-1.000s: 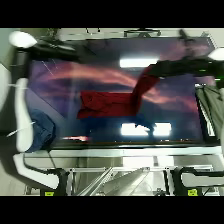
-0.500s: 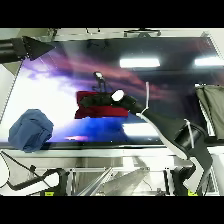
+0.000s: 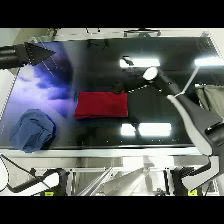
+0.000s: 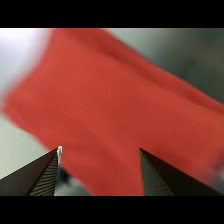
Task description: Fold the shirts.
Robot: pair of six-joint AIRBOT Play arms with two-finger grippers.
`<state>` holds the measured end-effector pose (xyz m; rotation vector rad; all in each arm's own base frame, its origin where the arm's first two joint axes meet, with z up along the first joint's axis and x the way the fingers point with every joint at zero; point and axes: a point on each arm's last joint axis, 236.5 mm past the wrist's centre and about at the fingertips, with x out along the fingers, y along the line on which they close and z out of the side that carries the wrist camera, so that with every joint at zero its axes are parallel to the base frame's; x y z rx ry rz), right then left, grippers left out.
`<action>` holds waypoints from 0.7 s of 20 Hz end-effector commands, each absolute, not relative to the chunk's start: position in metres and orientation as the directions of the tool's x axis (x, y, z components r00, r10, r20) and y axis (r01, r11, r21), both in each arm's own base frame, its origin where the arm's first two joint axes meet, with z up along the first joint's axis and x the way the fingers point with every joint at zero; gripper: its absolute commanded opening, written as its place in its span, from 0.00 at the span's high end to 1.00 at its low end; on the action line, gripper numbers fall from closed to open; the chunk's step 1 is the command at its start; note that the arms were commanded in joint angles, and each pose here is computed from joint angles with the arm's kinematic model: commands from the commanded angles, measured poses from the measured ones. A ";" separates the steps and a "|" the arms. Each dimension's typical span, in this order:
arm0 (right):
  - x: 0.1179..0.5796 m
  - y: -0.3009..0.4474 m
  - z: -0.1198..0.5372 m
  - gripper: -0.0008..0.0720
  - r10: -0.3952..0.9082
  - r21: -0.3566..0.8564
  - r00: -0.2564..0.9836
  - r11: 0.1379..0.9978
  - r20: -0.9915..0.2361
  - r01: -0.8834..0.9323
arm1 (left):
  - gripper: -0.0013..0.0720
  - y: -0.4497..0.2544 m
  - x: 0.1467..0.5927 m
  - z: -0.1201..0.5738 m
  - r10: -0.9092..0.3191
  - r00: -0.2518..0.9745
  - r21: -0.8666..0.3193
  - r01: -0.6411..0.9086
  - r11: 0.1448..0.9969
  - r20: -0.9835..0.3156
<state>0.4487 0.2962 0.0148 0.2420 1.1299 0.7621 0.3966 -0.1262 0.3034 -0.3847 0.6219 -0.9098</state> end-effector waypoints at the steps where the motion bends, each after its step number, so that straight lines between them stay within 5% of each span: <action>1: 0.444 0.207 -0.027 0.21 0.500 0.462 0.135 0.854 -0.855 -0.237 | 0.96 -0.126 0.397 0.303 -0.822 0.461 -0.553 0.610 0.567 -0.334; 4: 0.436 0.211 -0.074 0.21 0.510 0.495 0.041 0.850 -0.859 -0.179 | 0.96 -0.125 0.399 0.304 -0.819 0.469 -0.552 0.608 0.570 -0.330; 14: 0.420 0.311 -0.095 0.22 0.781 0.780 -0.058 0.610 -0.622 -0.140 | 0.96 -0.121 0.408 0.308 -0.804 0.508 -0.545 0.597 0.588 -0.311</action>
